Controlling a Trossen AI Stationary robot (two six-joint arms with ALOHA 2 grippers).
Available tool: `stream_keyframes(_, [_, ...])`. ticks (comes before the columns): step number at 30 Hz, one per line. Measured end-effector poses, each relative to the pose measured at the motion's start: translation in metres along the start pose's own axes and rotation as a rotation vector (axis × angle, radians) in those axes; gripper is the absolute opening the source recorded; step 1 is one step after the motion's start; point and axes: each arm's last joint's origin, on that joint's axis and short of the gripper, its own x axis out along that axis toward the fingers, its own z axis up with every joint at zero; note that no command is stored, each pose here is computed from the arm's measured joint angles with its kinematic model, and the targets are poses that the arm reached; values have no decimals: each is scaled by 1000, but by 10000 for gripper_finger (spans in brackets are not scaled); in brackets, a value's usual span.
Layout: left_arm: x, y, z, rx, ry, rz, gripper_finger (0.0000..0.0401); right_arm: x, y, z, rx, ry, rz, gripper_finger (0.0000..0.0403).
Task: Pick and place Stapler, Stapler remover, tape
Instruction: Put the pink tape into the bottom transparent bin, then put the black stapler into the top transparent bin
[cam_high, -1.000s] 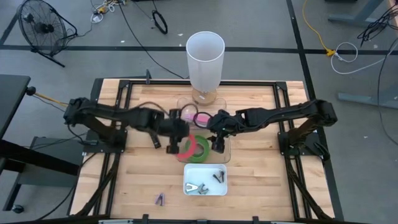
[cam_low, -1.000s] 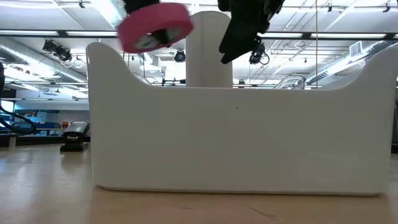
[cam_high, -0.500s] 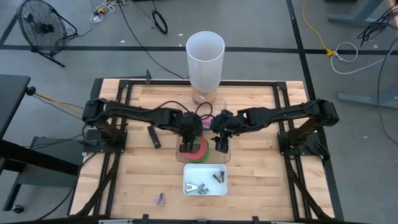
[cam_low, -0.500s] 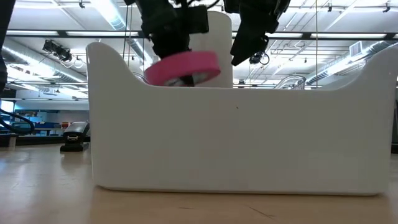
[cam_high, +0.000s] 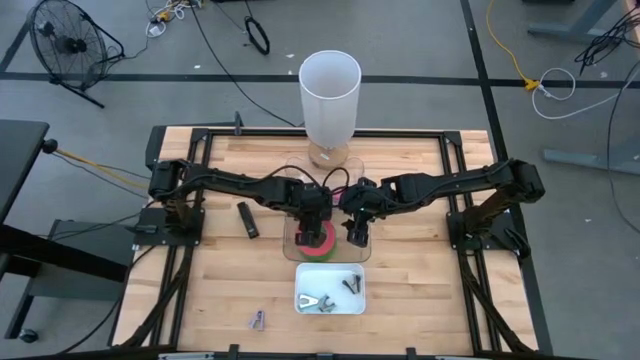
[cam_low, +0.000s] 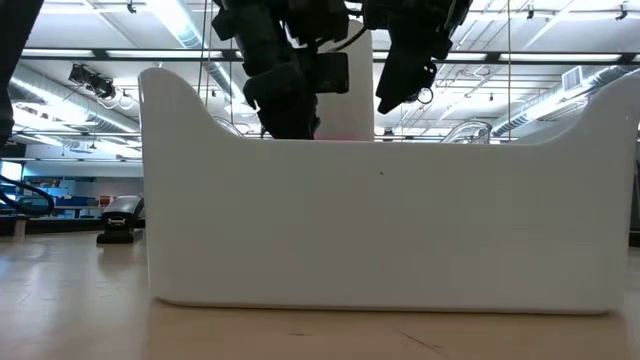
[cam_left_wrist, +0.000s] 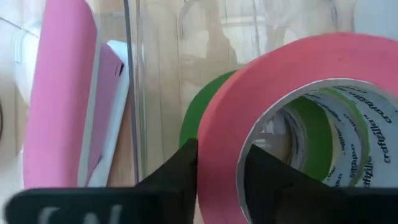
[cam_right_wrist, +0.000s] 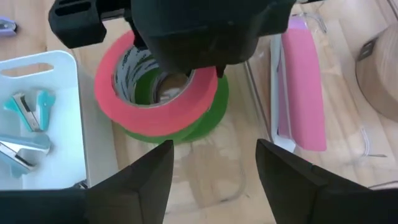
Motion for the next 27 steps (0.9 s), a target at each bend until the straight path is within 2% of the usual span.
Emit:
stream_keyframes(6, [0,1,1,-8,-12,18,205,0,0,0,-7,-3,-11,228])
stream_keyframes(10, [0,2,1,-8,-9,49,238,0,-1,0,-8,-8,-33,228])
stream_keyframes(13, [-4,2,0,1,-2,55,244,0,-1,0,-9,-7,-33,228])
stream_keyframes(17, [-22,2,-6,23,44,84,237,0,-1,0,-3,-9,-34,228])
stream_keyframes(21, [-52,-1,-15,52,92,116,225,0,-1,0,-6,-8,-35,228])
stream_keyframes(27, [-96,-10,-32,85,152,99,218,0,-1,1,-4,-18,-36,228])
